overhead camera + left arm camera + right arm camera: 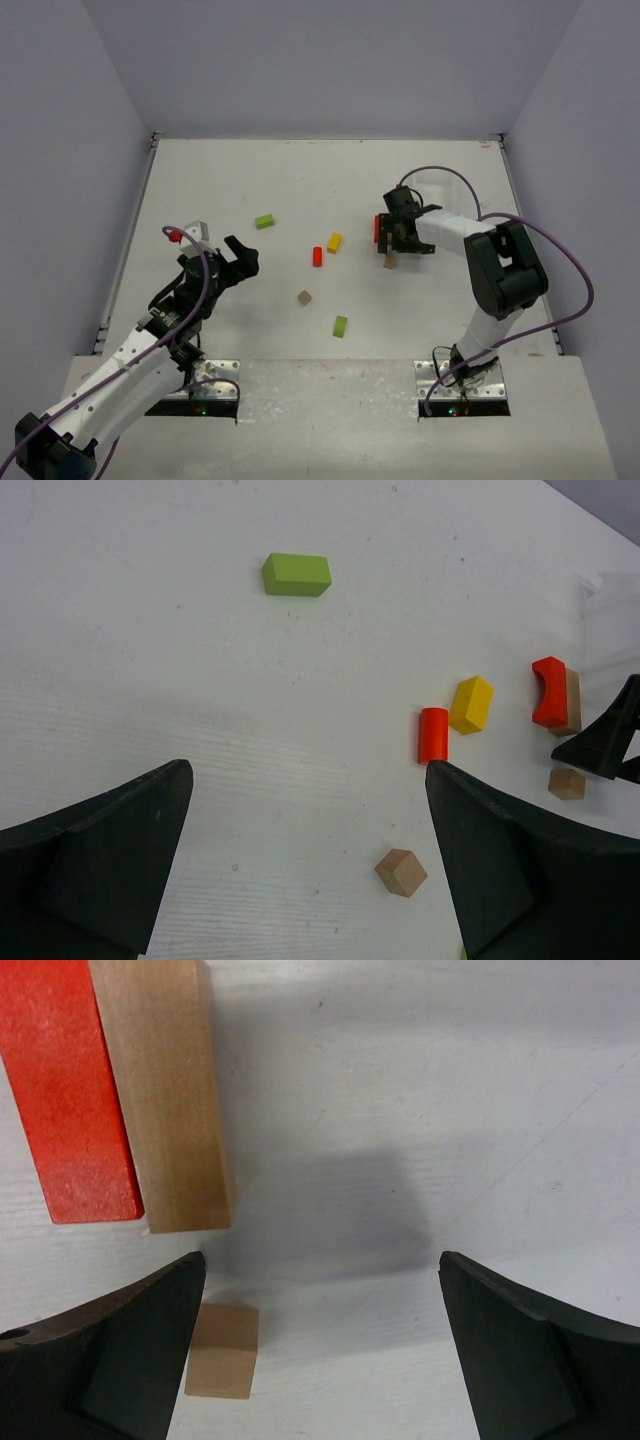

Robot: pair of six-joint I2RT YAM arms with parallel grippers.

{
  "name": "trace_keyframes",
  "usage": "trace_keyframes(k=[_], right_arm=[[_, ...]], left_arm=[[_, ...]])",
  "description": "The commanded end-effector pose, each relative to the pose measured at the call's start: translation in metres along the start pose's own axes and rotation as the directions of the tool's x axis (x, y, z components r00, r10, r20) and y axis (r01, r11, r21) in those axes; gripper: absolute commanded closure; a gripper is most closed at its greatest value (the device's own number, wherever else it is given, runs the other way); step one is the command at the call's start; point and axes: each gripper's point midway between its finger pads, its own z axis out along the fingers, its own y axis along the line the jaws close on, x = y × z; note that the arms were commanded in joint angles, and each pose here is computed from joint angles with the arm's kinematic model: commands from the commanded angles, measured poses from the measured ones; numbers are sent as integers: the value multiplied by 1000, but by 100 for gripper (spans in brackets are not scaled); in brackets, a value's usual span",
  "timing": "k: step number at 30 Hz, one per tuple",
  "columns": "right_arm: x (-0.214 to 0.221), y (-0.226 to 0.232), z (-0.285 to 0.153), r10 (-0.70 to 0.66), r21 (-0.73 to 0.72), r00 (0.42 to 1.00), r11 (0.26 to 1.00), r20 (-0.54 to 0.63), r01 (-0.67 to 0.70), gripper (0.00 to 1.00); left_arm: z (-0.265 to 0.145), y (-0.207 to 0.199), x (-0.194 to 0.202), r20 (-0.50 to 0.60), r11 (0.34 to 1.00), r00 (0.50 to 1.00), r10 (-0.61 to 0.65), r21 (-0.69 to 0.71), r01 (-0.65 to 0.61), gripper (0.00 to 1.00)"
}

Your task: Build the wood block tower

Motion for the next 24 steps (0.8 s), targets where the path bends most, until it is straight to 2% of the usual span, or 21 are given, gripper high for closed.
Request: trace_keyframes(k=[1,14,24], right_arm=[[-16,-11,5,39,67,999,997,26,-41,1],[-22,-5,15,38,48,999,998,20,-39,1],[-12,-12,0,41,42,999,998,24,-42,1]], left_arm=[[1,-4,-7,33,1000,999,-5,19,5,0],[2,-2,-8,36,1000,999,-3,9,2,0],[2,-2,-7,36,1000,999,0,8,0,0]])
